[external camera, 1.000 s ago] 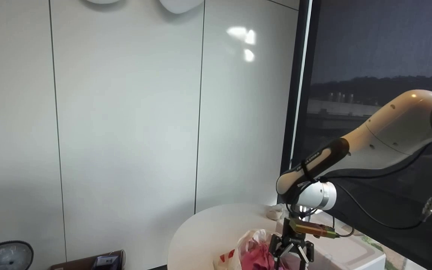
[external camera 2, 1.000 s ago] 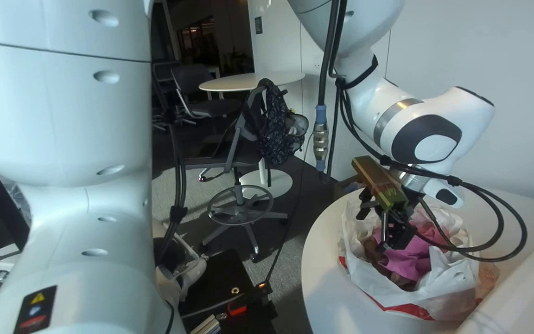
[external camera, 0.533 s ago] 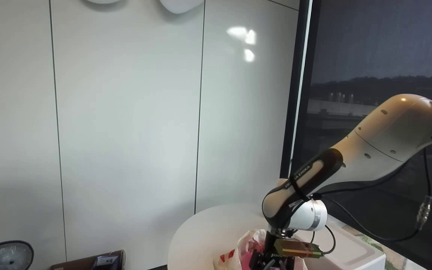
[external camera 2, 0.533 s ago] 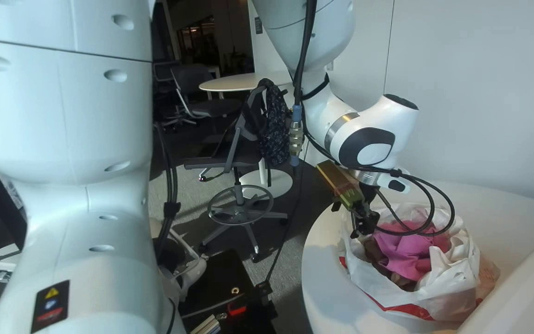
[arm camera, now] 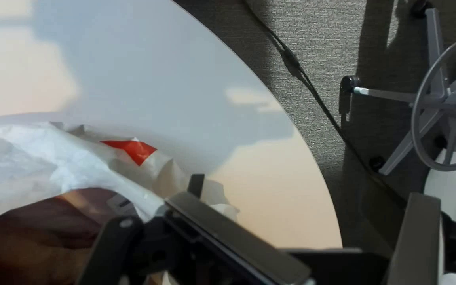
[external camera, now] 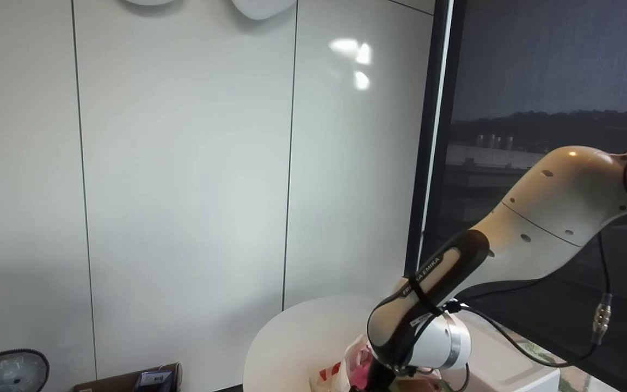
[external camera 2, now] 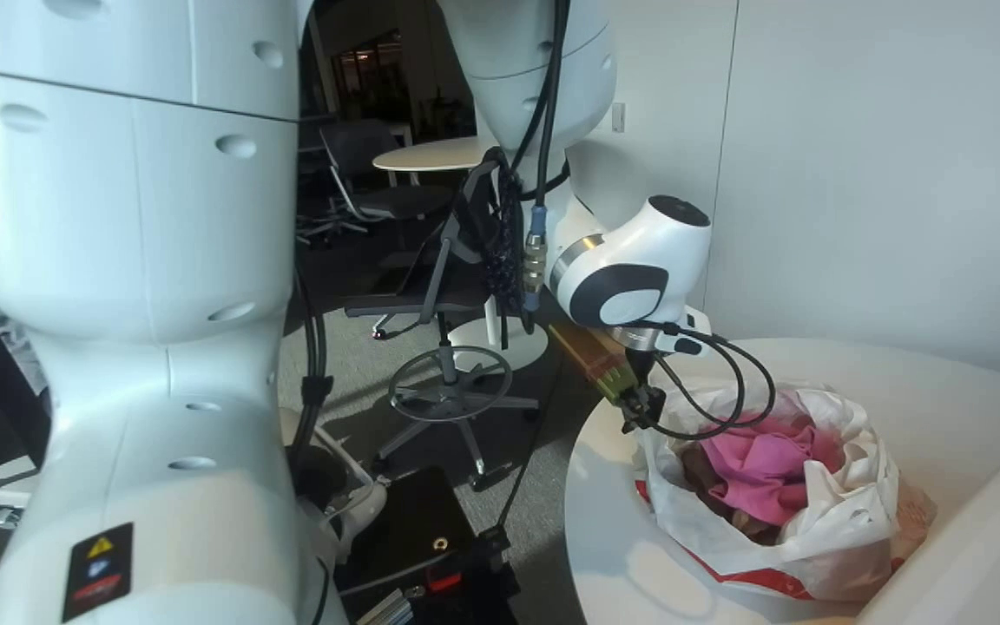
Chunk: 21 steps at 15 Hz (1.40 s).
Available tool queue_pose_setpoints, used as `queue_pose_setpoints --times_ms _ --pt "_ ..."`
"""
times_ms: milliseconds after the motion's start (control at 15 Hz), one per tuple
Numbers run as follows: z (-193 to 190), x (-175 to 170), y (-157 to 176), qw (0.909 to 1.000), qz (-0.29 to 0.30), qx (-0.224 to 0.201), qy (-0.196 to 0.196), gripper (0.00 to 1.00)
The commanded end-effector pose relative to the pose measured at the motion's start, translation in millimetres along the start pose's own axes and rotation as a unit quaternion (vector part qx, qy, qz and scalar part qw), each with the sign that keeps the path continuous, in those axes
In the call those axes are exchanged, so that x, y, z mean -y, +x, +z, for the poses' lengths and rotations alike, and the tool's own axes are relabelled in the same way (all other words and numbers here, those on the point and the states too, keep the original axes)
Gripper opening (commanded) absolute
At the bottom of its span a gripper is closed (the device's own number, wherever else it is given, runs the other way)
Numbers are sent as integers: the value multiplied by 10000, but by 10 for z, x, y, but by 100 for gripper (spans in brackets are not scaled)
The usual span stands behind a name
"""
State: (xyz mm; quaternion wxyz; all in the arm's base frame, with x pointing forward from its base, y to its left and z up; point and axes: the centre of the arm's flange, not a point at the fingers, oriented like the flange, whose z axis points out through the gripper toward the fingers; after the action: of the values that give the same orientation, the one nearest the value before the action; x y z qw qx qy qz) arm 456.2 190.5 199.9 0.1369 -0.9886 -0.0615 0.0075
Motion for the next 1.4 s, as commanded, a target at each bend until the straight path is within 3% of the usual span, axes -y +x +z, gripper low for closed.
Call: queue_pose_setpoints --times_ms 0,267,600,800,1000,1067,1133,1333 --pt "185 75 -4 9961 -603 -643 76 100" --pt "281 89 92 9824 -1152 -1471 -86 100" --pt "227 -32 199 9617 -1762 -2074 -330 100" --pt "341 -249 243 9576 -1883 -2115 -524 100" --pt "447 -425 232 9608 -1829 -1996 -602 100" --pt "475 -453 229 9624 -1788 -1956 -597 75" --pt "485 -463 222 9629 -1760 -1967 -567 74" --pt "471 -441 226 9677 -1570 -1903 -511 51"
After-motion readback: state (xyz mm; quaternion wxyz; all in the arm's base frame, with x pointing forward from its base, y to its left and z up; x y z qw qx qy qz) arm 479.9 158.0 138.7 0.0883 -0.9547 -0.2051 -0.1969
